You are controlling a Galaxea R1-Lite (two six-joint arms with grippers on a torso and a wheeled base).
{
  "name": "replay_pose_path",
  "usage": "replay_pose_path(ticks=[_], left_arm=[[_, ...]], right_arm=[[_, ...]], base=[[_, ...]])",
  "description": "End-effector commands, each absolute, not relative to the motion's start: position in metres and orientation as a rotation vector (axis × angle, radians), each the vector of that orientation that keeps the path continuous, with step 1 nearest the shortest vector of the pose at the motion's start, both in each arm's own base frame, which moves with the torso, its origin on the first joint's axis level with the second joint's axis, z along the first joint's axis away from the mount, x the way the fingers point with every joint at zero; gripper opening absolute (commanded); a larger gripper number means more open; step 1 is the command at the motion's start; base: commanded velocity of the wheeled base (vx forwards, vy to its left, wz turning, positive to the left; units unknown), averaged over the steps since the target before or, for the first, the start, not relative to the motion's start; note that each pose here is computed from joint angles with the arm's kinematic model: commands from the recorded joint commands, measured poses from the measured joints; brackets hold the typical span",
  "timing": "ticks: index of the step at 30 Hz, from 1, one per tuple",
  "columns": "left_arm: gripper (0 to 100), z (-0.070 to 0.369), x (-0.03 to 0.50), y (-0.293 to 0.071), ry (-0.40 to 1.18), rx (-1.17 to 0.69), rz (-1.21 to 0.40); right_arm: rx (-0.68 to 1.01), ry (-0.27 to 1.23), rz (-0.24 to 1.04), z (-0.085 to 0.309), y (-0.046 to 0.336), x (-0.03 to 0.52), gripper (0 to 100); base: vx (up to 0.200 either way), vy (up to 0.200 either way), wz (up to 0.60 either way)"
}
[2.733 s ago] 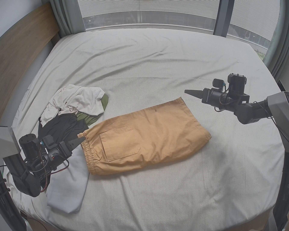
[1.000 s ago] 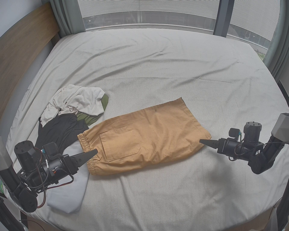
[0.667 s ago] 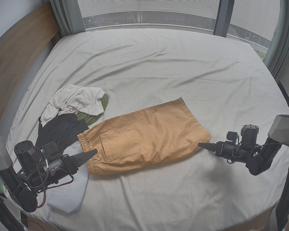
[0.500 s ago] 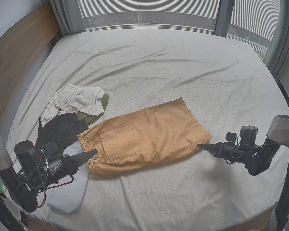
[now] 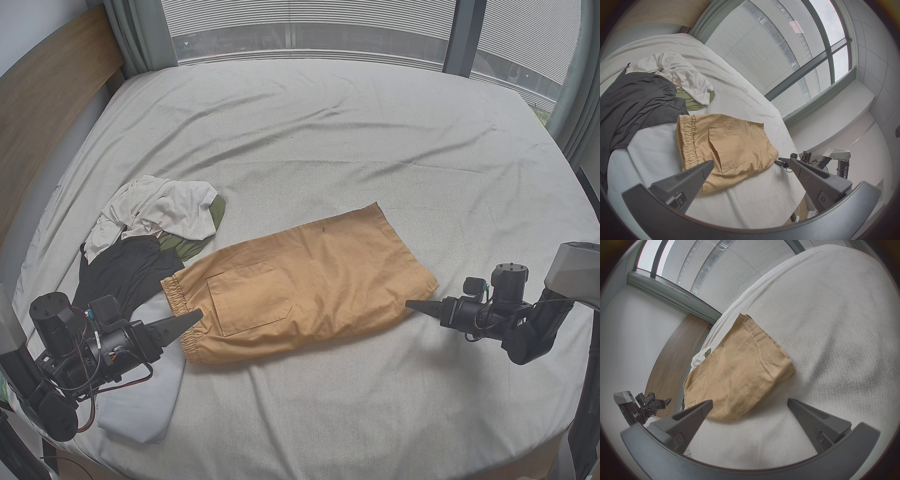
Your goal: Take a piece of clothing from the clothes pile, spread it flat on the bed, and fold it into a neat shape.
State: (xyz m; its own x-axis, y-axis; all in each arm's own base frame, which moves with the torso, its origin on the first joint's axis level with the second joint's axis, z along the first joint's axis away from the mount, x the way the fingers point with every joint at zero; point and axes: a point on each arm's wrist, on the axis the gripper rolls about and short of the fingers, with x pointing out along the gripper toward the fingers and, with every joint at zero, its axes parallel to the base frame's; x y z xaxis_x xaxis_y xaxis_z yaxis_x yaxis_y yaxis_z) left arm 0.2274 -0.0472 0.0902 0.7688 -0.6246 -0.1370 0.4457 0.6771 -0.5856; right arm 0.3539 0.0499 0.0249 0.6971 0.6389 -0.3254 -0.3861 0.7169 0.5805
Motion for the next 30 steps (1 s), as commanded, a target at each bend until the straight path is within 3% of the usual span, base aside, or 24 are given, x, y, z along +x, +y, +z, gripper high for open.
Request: replay_pose_path(ticks=[1, 9, 16, 25, 26, 30], left_arm=[[100, 0.09, 0.227, -0.048, 0.342, -0.56, -0.614], [100, 0.091, 0.227, -0.047, 0.339, -0.559, -0.615], [100, 0.093, 0.227, -0.047, 0.33, -0.558, -0.618], [100, 0.092, 0.228, -0.047, 0.332, -0.56, -0.614], [100, 0.092, 0.228, -0.047, 0.332, -0.559, -0.616], [100, 0.092, 0.228, -0.047, 0.333, -0.56, -0.615]], right_arm=[[0.502, 0.547, 0.596, 0.016, 0.053, 0.363, 100], [0.509, 0.516, 0.583, 0.008, 0.071, 0.381, 100], [0.585, 0.385, 0.577, 0.009, 0.081, 0.395, 100], [0.591, 0.395, 0.573, 0.003, 0.083, 0.395, 100], [0.591, 0.395, 0.573, 0.003, 0.083, 0.395, 0], [0.591, 0.394, 0.572, 0.003, 0.082, 0.394, 0]], base=[[0.0, 0.0, 0.0], [0.0, 0.0, 0.0], [0.0, 0.0, 0.0], [0.0, 0.0, 0.0], [0.0, 0.0, 0.0], [0.0, 0.0, 0.0]])
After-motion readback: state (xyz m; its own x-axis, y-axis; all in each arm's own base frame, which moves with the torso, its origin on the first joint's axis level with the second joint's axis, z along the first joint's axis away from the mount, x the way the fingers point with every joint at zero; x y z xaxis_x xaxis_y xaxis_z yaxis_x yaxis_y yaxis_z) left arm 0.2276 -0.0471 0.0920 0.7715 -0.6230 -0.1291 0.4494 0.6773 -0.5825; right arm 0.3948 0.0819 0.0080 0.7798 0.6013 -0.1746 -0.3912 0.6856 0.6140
